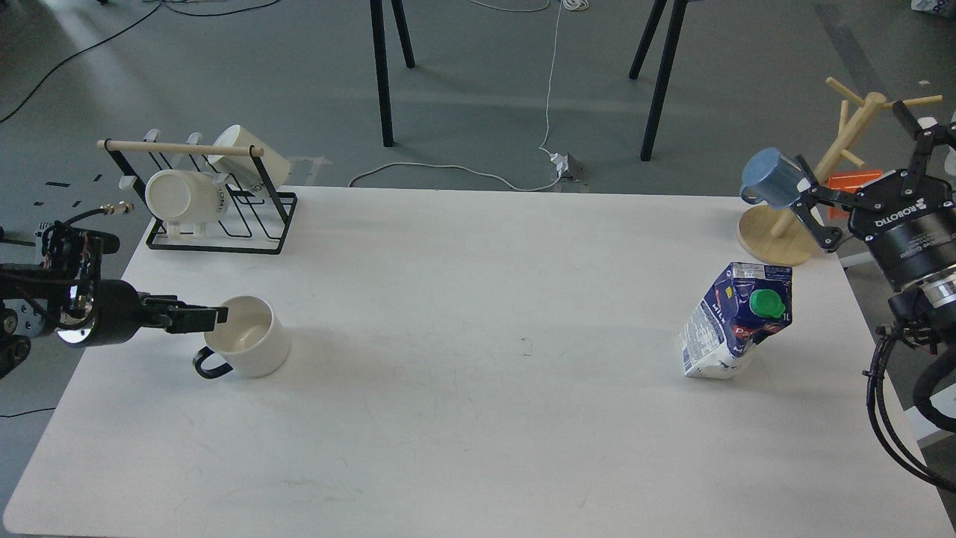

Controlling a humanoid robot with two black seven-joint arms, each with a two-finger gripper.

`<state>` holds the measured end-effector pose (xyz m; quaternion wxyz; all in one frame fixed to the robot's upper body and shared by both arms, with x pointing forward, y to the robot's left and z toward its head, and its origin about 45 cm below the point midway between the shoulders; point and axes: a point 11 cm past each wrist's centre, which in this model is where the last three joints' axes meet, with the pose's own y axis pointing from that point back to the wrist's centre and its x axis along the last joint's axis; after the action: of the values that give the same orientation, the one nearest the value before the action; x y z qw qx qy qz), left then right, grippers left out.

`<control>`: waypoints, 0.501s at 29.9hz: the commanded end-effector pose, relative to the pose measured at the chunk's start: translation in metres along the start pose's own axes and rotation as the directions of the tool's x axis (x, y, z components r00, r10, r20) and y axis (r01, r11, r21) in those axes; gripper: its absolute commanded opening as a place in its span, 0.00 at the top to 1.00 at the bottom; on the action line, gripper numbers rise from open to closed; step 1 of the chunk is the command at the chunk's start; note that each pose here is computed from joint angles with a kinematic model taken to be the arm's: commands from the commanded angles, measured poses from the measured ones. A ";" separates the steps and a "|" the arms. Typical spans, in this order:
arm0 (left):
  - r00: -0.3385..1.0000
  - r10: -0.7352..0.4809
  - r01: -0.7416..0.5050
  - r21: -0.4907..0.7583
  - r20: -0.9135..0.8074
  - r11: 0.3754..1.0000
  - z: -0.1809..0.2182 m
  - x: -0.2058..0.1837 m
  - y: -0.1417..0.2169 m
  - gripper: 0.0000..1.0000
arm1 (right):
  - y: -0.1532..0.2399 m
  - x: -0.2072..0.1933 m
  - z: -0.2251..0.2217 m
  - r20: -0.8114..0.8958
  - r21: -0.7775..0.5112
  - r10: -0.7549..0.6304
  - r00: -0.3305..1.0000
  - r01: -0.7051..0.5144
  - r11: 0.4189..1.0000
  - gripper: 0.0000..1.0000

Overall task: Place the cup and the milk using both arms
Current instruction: 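Reach the left gripper into the white mug's rim and grasp it, then lift the white mug with the left gripper and carry it toward the table center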

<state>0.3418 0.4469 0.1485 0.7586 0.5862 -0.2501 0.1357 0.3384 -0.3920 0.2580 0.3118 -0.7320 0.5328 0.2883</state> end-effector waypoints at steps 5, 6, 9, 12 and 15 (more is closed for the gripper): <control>1.000 -0.009 0.009 -0.020 -0.001 1.000 0.008 -0.001 -0.009 0.03 | 0.000 0.000 0.000 0.001 -0.001 -0.001 1.000 0.001 1.000 0.01; 1.000 -0.011 0.011 -0.019 0.000 1.000 0.008 -0.002 -0.010 0.03 | 0.000 0.000 0.000 0.001 -0.001 -0.001 1.000 0.001 1.000 0.01; 1.000 -0.020 0.020 -0.023 -0.002 1.000 0.010 -0.005 -0.012 0.05 | 0.000 -0.001 0.000 0.000 -0.002 -0.001 1.000 0.001 1.000 0.01; 1.000 -0.023 0.022 -0.024 -0.005 0.999 0.010 -0.007 -0.015 0.07 | 0.002 0.001 0.000 0.000 -0.002 0.003 1.000 -0.003 1.000 0.01; 0.999 -0.031 0.031 -0.015 -0.016 0.999 0.009 -0.011 -0.022 0.11 | 0.003 0.001 0.000 0.000 -0.003 0.005 1.000 -0.005 1.000 0.01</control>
<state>0.3414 0.4336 0.1323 0.7670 0.5810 -0.2416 0.1258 0.3366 -0.3924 0.2568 0.3098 -0.7316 0.5334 0.2901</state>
